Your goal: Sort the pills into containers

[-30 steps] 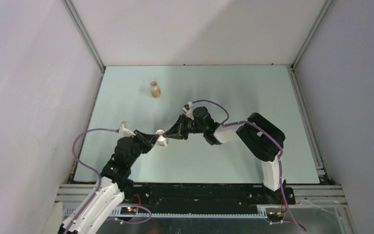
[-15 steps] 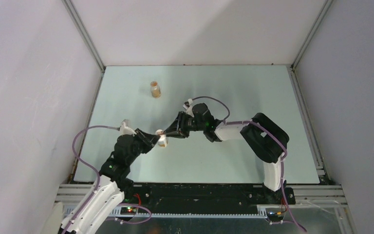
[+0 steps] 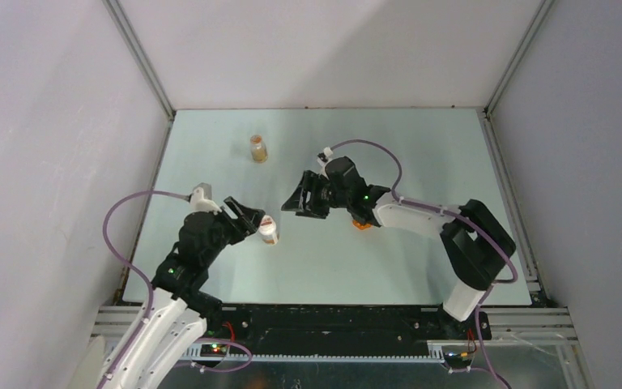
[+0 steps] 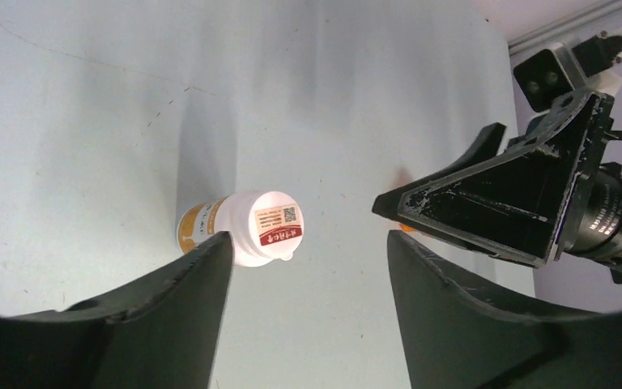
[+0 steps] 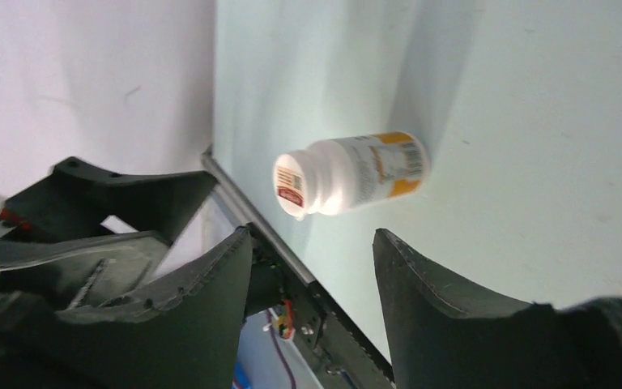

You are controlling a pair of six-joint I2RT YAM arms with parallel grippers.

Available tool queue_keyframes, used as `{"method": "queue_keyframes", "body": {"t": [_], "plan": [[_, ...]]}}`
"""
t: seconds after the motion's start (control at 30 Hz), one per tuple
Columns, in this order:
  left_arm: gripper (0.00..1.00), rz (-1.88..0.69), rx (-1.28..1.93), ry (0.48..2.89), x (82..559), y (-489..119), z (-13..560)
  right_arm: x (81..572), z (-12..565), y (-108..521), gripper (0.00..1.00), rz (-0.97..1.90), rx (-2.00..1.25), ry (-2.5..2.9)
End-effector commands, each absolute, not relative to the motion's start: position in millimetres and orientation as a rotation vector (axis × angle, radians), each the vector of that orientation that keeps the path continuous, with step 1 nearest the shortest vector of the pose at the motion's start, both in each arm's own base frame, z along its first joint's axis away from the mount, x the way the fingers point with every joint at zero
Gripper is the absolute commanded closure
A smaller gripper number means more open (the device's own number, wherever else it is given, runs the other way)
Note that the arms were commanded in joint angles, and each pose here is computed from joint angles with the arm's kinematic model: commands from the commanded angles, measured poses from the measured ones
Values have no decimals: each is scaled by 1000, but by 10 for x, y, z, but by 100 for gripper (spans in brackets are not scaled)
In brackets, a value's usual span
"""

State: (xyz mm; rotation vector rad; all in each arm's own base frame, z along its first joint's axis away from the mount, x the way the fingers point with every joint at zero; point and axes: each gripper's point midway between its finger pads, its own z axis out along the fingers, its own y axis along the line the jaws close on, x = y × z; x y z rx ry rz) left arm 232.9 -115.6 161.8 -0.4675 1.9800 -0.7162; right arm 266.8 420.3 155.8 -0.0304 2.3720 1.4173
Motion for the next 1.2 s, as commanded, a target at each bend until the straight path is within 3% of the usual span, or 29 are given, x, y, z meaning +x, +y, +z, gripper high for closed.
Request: {"method": "queue_keyframes", "body": {"t": [0.0, 0.13, 0.63, 0.9, 1.17], "plan": [[21, -598, -323, 2007, 2298, -1065, 1709, 2740, 1617, 3766, 39, 1074, -2, 2382], [13, -584, -230, 2091, 2260, -1139, 1556, 2714, 1585, 3430, 42, 919, 79, 2401], [7, -494, -167, 2213, 2451, -1439, 1117, 2597, 1516, 2719, 42, 752, 185, 2370], [21, -310, -271, 2227, 2543, -1248, 887, 2581, 1388, 2408, 43, 717, 257, 2376], [27, -152, -355, 2183, 2526, -986, 841, 2605, 1401, 2297, 43, 732, 294, 2361]]}}
